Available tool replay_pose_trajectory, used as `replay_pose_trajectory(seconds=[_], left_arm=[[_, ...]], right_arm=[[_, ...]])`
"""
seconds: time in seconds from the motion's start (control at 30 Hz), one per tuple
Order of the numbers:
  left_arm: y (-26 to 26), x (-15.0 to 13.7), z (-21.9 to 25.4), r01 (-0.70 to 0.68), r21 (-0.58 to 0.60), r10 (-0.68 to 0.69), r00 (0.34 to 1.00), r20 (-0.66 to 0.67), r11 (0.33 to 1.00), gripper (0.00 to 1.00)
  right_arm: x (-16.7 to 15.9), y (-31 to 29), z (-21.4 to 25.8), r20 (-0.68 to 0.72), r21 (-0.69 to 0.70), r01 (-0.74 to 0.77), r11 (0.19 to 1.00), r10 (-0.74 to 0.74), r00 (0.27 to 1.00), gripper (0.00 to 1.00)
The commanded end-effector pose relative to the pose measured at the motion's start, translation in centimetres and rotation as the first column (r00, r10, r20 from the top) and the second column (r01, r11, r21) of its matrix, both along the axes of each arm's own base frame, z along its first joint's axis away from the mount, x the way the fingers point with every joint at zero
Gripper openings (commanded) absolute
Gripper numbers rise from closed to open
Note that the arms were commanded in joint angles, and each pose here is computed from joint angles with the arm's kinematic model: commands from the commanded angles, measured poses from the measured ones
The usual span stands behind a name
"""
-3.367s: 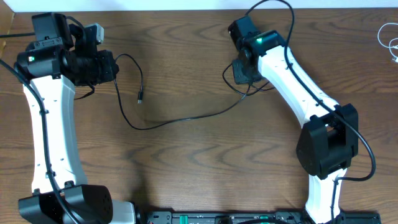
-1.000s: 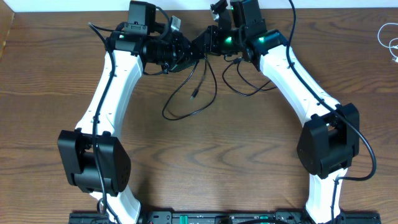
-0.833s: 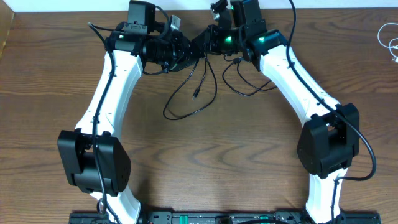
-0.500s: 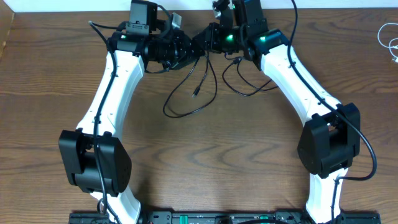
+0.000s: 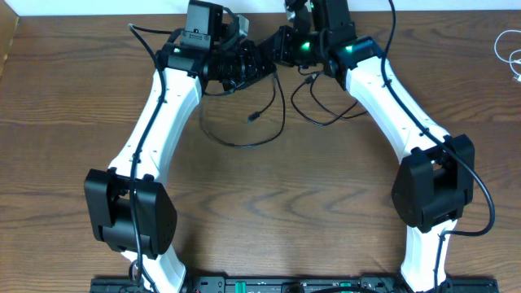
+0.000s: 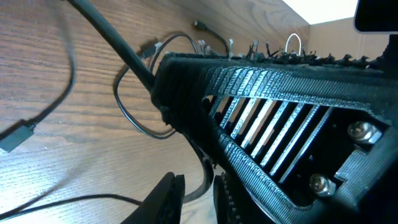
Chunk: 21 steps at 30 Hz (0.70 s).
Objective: Untangle cables
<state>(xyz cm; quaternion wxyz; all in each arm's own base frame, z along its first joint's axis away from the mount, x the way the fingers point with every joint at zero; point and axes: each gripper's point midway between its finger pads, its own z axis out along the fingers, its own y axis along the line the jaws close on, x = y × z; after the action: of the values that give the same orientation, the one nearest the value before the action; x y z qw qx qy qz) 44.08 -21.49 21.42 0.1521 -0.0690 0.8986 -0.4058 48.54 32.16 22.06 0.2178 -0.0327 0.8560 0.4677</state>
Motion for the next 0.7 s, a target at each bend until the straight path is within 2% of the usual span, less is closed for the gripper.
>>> replay_pose_trajectory(seconds=[0.0,0.1,0.33,0.4,0.5,0.67], left_arm=[[-2.0,0.1,1.4,0.047,-0.032,-0.045,0.997,0.058,0.998,0.15],[-1.8,0.3,1.3,0.038,-0.022,-0.036,0.997,0.061,0.999,0.08],[-1.4,0.7,0.9,0.011,0.009,-0.011,0.998,0.069,1.0,0.08],[-1.0,1.0,0.7,-0.005,0.034,0.003,0.997,0.076,0.999,0.08],[0.8,1.3,-0.8,-0.078,0.137,0.07,0.996,0.061,0.988,0.07],[3.9,1.3,-2.9,-0.148,0.32,0.135,0.989,0.064,0.936,0.08]], right_arm=[[-3.8,3.6,-0.2,-0.058,0.056,-0.149,0.987,0.152,0.987,0.01],[-3.8,3.6,-0.1,-0.057,0.056,-0.149,0.987,0.152,0.987,0.01],[-3.1,2.8,-1.4,-0.039,-0.022,-0.111,0.994,0.11,0.993,0.03],[-2.7,2.1,-2.2,-0.033,-0.074,-0.08,0.994,0.078,0.996,0.08],[-1.9,0.3,-4.1,-0.02,-0.2,-0.003,0.98,-0.001,1.0,0.17],[-1.0,-3.2,-6.9,0.02,-0.41,0.096,0.907,-0.097,0.995,0.4]])
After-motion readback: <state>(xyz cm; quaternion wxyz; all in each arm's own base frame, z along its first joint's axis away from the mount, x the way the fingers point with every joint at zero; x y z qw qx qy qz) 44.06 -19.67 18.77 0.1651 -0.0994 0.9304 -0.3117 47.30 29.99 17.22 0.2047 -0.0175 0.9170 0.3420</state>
